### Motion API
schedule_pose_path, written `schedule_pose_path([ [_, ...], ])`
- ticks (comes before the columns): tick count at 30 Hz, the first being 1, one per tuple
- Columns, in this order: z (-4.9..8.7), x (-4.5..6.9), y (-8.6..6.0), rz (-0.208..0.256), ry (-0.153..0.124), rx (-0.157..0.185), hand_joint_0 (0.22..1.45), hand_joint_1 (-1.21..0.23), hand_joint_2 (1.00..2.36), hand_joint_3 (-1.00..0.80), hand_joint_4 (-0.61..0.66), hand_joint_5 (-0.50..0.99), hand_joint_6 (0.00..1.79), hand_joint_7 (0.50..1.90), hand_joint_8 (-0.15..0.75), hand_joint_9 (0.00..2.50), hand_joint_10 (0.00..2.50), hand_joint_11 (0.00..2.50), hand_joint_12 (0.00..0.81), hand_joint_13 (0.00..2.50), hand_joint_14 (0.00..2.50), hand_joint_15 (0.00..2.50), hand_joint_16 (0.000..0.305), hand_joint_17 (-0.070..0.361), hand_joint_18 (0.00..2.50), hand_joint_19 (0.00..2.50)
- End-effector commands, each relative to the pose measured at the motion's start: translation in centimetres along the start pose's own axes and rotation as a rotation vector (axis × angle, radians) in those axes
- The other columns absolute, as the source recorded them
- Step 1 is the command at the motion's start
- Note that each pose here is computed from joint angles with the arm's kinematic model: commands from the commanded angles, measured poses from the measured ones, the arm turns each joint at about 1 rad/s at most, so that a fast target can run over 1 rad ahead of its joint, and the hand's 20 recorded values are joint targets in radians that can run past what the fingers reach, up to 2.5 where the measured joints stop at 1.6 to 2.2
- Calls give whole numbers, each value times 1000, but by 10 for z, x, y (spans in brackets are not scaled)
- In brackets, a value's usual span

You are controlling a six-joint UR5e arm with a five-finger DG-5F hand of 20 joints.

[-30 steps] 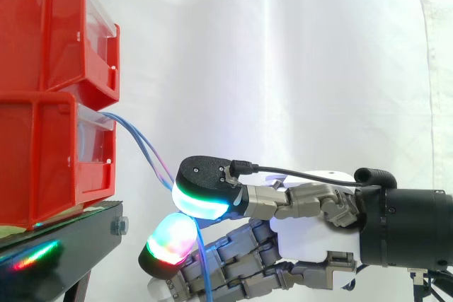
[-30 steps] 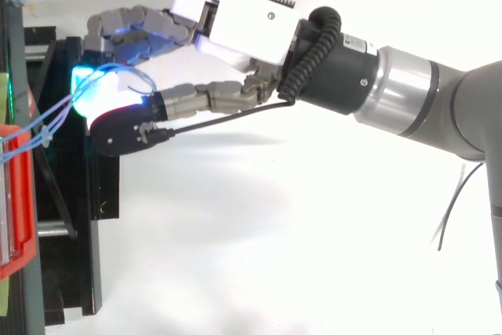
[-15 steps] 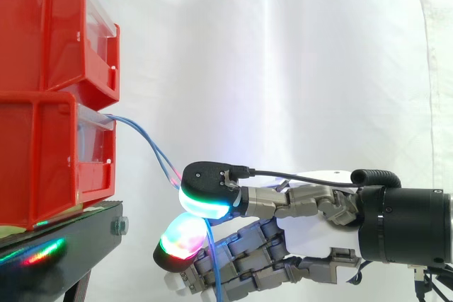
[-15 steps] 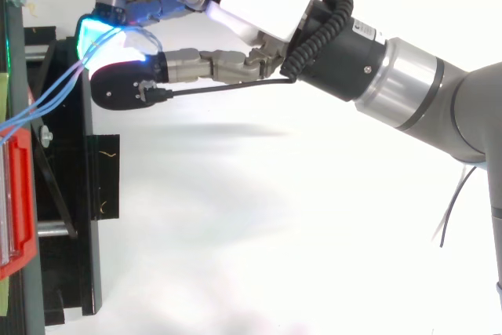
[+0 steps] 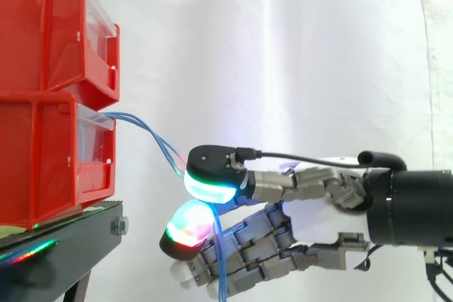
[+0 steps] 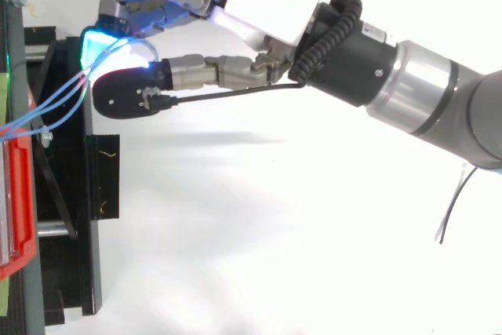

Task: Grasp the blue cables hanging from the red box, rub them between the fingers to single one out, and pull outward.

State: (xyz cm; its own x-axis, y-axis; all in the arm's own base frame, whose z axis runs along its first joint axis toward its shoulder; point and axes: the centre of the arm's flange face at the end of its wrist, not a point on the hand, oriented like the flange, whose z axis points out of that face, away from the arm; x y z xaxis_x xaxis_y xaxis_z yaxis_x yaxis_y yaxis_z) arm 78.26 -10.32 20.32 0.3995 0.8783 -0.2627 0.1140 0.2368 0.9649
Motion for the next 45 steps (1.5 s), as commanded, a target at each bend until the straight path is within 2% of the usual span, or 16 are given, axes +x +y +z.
schedule_pose_path([
  [1,-7,-8,14,5,9,33,480,-594,1000,-500,238,-118,646,1048,317,721,8,239,415,459,9,281,54,121,383,319],
  [2,-9,-12,13,8,11,54,479,-592,1000,-500,238,-117,641,1054,317,721,6,240,415,459,9,281,54,121,383,319],
  [3,-12,-15,20,18,15,60,477,-586,1000,-500,236,-115,629,1070,317,722,6,232,416,458,11,279,54,121,384,318],
  [5,-13,-17,20,22,16,74,472,-571,1000,-500,236,-114,623,1076,318,724,6,244,417,459,9,283,54,123,384,315],
  [9,-22,-26,32,43,25,119,468,-552,1000,-500,235,-110,620,1090,321,726,7,245,420,465,9,287,55,123,385,322],
  [13,-25,-31,37,37,25,133,509,-565,1000,-500,212,-116,704,1017,312,741,7,252,403,491,10,295,51,115,391,333],
  [15,-28,-33,46,34,25,131,547,-587,1005,-438,195,-122,761,975,305,764,7,273,392,512,10,309,49,109,402,346],
  [17,-29,-34,51,36,25,127,579,-616,1010,-357,163,-142,810,1000,304,771,8,286,386,525,11,315,47,105,416,355],
  [22,-30,-31,54,38,28,122,592,-669,1015,-195,194,-178,897,906,308,765,10,366,395,563,13,341,49,110,462,352],
  [25,-30,-31,54,41,30,122,597,-686,1015,-177,186,-179,902,893,312,767,10,376,404,578,11,344,50,113,482,345],
  [30,-33,-30,63,47,32,113,610,-717,1016,-162,146,-186,914,888,301,750,10,385,399,573,12,345,49,110,482,351],
  [34,-34,-26,63,63,37,113,637,-796,1018,-156,127,-198,925,896,292,725,13,404,392,566,12,352,48,107,481,357],
  [36,-35,-22,64,86,42,114,651,-819,1018,-163,138,-201,930,875,295,724,11,419,393,569,12,347,48,108,495,346],
  [38,-39,-16,64,100,50,125,664,-836,1018,-188,135,-202,932,865,296,722,11,421,391,575,12,356,48,108,510,343],
  [45,-45,-10,63,132,64,158,742,-916,1014,-305,160,-205,937,873,287,715,13,423,392,595,12,345,48,107,552,311],
])
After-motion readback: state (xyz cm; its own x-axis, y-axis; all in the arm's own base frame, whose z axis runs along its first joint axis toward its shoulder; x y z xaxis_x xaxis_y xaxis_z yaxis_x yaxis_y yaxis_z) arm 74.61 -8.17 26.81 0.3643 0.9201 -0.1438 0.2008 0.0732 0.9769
